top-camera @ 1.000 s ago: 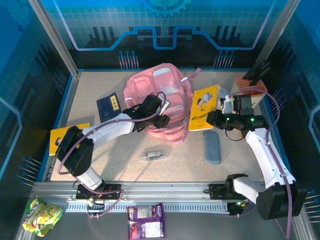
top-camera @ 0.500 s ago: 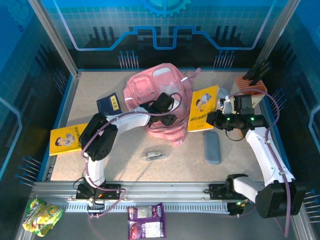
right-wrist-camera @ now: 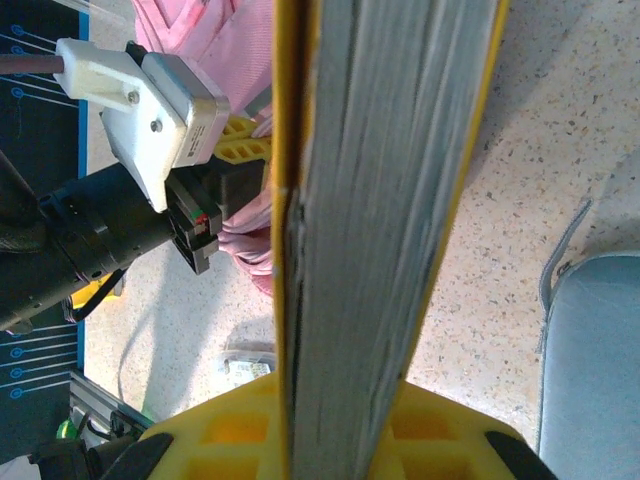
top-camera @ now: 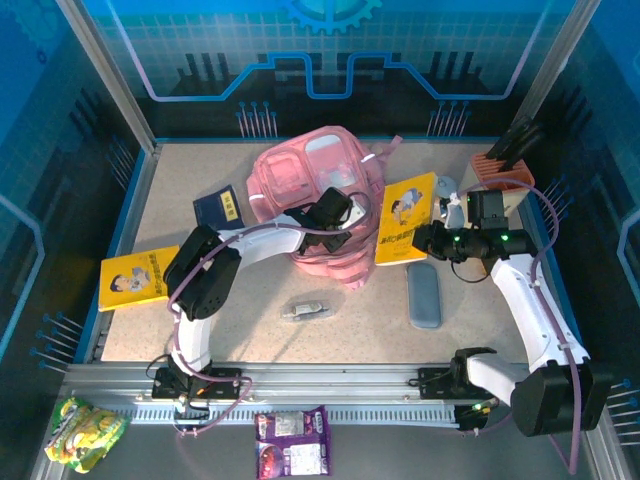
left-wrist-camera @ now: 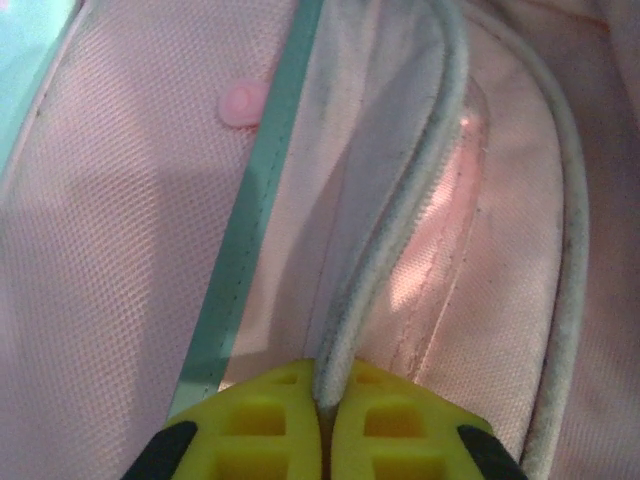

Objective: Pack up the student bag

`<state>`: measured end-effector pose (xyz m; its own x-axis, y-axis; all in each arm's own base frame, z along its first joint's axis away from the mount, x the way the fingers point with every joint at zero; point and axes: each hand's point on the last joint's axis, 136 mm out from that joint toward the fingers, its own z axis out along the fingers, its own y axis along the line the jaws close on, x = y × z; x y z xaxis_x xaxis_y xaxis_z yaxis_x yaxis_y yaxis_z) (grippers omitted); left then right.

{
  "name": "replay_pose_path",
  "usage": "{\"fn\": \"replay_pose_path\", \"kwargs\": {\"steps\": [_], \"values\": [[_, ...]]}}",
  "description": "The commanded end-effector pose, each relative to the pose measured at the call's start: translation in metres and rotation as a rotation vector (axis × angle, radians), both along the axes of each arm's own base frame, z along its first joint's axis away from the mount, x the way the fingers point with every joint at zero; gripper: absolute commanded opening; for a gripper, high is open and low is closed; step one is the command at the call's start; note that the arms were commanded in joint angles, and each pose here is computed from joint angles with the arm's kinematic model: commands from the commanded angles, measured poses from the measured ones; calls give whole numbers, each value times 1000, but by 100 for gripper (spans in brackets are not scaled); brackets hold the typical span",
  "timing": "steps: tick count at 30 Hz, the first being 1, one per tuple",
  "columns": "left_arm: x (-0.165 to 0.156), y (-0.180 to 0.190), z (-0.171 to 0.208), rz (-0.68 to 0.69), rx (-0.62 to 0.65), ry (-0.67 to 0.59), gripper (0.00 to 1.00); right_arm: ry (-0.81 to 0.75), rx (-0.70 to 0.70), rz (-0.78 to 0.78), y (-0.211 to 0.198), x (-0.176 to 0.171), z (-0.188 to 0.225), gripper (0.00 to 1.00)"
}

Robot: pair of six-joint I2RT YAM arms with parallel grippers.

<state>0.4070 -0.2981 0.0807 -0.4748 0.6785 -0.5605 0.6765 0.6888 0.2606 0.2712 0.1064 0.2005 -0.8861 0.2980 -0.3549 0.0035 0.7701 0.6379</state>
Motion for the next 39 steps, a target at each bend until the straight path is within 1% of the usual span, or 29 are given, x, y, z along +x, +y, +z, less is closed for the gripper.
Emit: {"fn": "replay_pose_path", "kwargs": {"steps": [1, 5, 9, 11, 15, 20, 23, 28, 31, 36, 39], "values": [[14, -1, 65, 12, -62, -137, 0, -75, -8, 18, -3, -3, 21, 0], [16, 2, 105, 11, -92, -215, 0, -82, -75, -6, -13, -14, 24, 0], [17, 5, 141, 9, -108, -281, 0, -66, -94, -14, -17, -24, 25, 0], [17, 5, 161, -3, -136, -328, 0, -51, -85, -14, -16, -27, 23, 0], [21, 7, 188, -11, -187, -372, 0, -32, -20, 15, -4, -30, 20, 0], [23, 7, 218, -23, -219, -412, 0, -6, 28, 88, 24, -28, 8, 0], [17, 4, 229, -61, -238, -430, 0, -7, 102, 131, 49, -20, 4, 0], [7, 3, 246, -98, -286, -435, 0, -43, 138, 204, 86, 1, 1, 0], [3, 6, 254, -103, -324, -431, 0, -84, 185, 209, 104, 19, 0, 0], [-5, 7, 260, -127, -376, -426, 0, -170, 200, 207, 120, 51, -7, 2], [-7, 6, 260, -138, -389, -417, 0, -189, 213, 199, 127, 70, -17, 3]]}}
